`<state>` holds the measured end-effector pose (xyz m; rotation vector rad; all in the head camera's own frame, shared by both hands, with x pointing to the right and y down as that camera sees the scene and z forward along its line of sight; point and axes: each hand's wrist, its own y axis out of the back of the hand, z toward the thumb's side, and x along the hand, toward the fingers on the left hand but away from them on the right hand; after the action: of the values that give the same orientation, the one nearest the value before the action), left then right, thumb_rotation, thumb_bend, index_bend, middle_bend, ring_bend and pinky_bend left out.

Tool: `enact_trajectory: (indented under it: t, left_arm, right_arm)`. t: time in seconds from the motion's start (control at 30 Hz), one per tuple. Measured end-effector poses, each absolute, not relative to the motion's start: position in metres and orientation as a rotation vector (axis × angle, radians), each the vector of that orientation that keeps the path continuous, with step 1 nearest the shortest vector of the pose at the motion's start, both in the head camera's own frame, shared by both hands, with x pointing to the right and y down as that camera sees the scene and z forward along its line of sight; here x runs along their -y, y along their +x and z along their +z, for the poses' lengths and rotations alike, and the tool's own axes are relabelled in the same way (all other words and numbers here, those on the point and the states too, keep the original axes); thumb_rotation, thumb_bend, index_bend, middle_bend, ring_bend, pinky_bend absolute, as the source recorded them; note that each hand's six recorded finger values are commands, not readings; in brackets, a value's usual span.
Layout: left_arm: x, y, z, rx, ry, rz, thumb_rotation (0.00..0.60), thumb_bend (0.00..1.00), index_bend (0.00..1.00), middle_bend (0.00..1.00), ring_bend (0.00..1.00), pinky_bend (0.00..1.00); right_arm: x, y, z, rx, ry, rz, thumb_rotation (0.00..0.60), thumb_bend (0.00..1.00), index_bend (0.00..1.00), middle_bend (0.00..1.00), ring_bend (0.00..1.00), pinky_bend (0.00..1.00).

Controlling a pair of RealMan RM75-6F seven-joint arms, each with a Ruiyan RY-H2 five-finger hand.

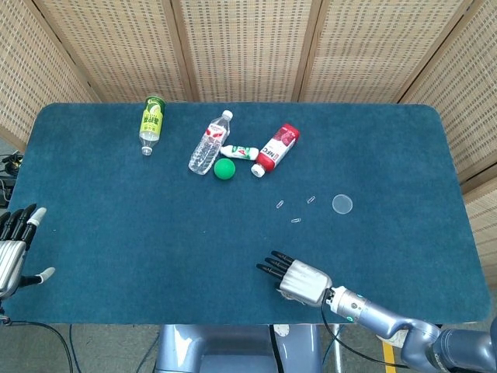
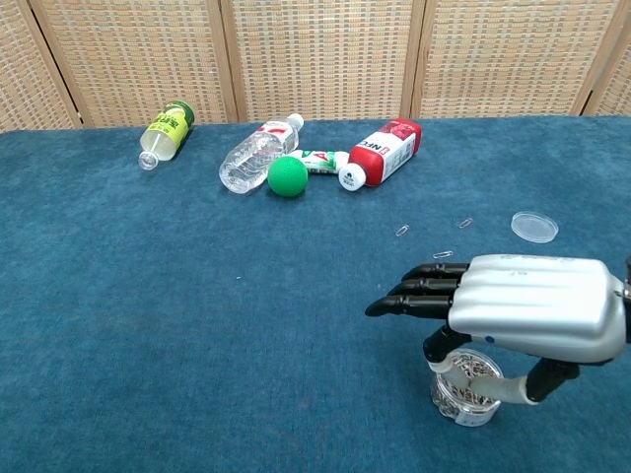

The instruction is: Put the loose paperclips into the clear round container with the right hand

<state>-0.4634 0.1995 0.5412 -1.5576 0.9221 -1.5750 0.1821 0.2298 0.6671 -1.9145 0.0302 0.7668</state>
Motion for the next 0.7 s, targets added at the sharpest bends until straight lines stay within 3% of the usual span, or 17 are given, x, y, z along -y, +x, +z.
enact_trajectory:
  t: [0.07,0.17,0.53,0.7]
  left_arm:
    - [-0.200,-0.463,0.541,-0.922,-1.557,-1.574,0.600,0.00,0.00,0.00,0.00,0.00]
    - [-0.200,-0.463,0.541,-0.921,-1.558,-1.573,0.600,0.00,0.00,0.00,0.00,0.00]
    - [-0.200,-0.463,0.541,-0.923,-1.557,-1.574,0.600,0.00,0.00,0.00,0.00,0.00]
    - [-0.199,-0.464,0.541,-0.927,-1.557,-1.575,0.600,0.00,0.00,0.00,0.00,0.00]
  right_arm:
    - [-0.229,0.183,0.668,-0.033,-1.903,0.769,0.600,0.28,0.51,0.00,0.00,0.00]
    - [-0.227,0.185,0.668,-0.030,-1.890,0.775,0.600,0.18,0.45,0.00,0.00,0.00]
    - [-0.222,0.184,0.661,0.016,-1.881,0.770,0.600,0.18,0.44,0.00,0.00,0.00]
    - [-0.203,0.183,0.648,0.103,-1.875,0.768,0.600,0.18,0.44,0.00,0.00,0.00]
